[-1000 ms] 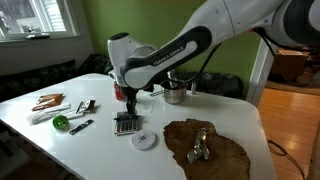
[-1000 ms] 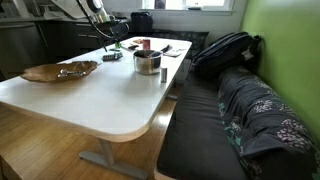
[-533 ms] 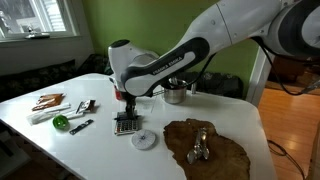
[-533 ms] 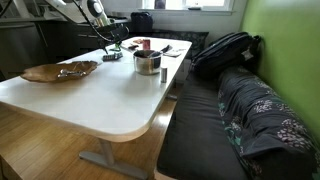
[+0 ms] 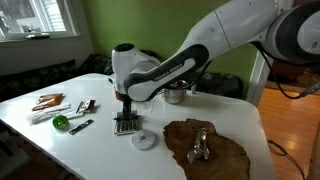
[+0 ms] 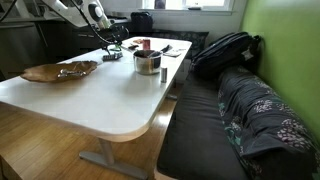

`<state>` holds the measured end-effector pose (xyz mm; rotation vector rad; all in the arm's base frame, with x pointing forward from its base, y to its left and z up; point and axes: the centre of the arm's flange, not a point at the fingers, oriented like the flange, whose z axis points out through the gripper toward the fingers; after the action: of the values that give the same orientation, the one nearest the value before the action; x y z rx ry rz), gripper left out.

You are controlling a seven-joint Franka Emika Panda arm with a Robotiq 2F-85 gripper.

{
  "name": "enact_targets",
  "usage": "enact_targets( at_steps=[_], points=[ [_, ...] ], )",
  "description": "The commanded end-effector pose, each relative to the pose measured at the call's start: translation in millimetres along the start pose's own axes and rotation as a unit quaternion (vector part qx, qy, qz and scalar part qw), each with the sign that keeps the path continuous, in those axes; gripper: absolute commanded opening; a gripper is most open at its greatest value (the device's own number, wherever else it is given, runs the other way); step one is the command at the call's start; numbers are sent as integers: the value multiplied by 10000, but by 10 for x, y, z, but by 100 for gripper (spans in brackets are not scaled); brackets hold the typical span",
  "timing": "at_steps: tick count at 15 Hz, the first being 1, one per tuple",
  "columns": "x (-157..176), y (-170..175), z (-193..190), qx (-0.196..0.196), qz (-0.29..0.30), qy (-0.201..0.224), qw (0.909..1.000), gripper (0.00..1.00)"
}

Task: Remove the pen from the calculator and place it inside the pot

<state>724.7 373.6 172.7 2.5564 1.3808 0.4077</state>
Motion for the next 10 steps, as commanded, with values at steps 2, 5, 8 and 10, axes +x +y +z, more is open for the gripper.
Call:
enact_targets(
  at_steps=[2,5,8,10],
  points=[
    [46,-14,172,-50,58,269,9996,58],
    [43,-37,204,-3,57,292,9996,55],
    [48,-48,215,32,58,264,9996,47],
    [48,-47,208,38,64,274,9996,19]
  ],
)
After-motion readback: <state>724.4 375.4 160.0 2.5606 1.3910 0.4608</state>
